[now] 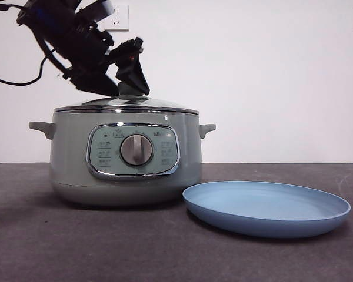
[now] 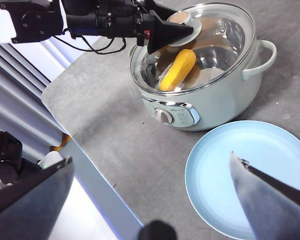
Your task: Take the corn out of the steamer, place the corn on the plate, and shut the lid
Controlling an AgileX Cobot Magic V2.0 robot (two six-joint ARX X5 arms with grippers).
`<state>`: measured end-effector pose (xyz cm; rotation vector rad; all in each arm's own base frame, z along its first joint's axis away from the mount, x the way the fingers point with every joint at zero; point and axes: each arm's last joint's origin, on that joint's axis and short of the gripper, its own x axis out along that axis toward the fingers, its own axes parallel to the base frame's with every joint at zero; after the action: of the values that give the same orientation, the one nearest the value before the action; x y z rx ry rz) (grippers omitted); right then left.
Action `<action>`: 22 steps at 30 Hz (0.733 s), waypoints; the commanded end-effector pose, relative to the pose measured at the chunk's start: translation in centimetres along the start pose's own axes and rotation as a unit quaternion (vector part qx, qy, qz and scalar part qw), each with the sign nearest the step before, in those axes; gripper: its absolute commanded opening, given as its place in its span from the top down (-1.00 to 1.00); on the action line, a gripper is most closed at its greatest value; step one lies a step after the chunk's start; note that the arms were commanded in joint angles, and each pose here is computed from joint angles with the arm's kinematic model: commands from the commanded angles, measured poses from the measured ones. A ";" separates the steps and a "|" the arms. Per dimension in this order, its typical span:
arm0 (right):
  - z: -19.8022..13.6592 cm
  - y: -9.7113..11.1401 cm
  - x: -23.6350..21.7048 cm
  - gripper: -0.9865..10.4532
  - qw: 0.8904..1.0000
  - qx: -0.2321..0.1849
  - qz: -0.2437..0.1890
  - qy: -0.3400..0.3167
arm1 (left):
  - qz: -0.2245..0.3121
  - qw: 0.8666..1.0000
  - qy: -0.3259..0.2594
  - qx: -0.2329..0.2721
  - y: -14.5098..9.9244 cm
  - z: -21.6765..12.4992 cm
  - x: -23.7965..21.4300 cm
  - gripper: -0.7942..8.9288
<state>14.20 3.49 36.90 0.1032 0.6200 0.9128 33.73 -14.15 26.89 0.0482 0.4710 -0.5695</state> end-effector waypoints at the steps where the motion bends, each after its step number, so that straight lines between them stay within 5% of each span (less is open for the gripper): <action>1: 0.1 0.0 0.0 -0.17 1.000 -0.003 0.001 -0.001 | 0.003 1.000 0.004 -0.003 0.1 -0.2 0.2 0.86; 22: 0.1 0.0 0.0 -0.17 1.000 -0.003 0.001 -0.001 | -0.010 0.997 -0.081 0.014 -0.9 4.4 -4.8 0.85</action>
<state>14.20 3.49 36.90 0.1033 0.6204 0.9127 31.73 -13.42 30.61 0.0379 0.4124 -0.5873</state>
